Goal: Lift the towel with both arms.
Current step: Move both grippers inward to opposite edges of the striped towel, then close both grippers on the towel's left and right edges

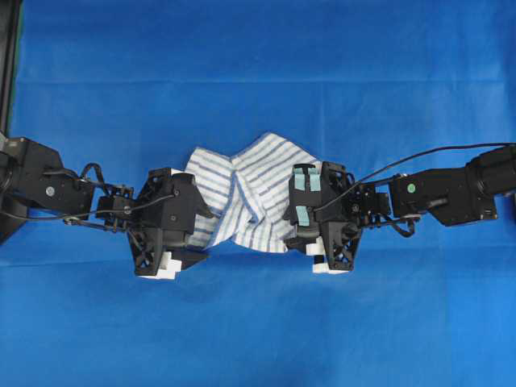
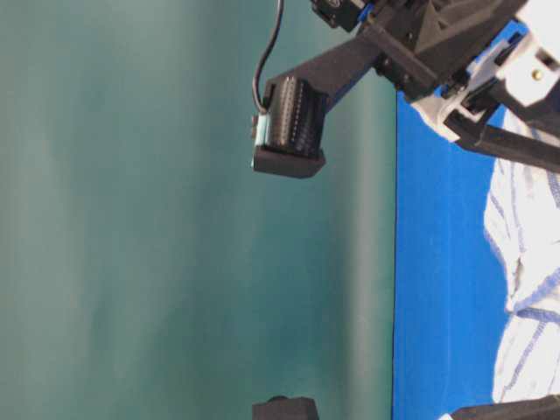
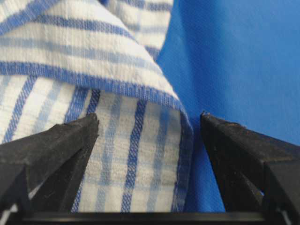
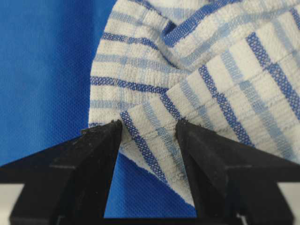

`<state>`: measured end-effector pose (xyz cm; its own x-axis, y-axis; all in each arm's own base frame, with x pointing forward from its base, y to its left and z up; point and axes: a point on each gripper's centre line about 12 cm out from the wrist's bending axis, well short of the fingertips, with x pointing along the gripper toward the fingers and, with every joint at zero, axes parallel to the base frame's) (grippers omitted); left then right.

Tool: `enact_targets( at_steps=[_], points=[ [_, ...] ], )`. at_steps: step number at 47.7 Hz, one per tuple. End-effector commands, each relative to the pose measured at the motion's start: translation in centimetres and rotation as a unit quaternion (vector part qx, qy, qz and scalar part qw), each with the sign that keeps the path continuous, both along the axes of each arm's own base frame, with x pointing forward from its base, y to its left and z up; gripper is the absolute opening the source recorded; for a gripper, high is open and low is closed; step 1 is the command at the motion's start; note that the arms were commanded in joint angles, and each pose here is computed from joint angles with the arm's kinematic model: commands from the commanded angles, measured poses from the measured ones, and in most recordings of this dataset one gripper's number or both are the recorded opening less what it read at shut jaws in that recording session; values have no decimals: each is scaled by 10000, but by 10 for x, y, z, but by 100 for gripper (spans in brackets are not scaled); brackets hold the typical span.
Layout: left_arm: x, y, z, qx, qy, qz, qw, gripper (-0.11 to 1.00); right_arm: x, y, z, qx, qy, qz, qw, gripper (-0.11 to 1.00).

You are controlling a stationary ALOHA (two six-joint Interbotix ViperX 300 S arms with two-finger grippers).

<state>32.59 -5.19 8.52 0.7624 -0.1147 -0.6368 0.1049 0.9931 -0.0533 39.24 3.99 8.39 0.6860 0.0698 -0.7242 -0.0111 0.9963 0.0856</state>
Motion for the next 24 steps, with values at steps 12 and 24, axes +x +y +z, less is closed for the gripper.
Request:
enact_targets(
  at_steps=[12, 24],
  points=[
    [8, 8, -1, 20, 253, 146, 9996, 62, 2, 1, 3, -2, 69, 10, 10000, 56],
    [6, 10, -1, 63, 433, 144, 9989, 3, 0, 0, 5, -15, 191, -6, 9998, 4]
  ],
)
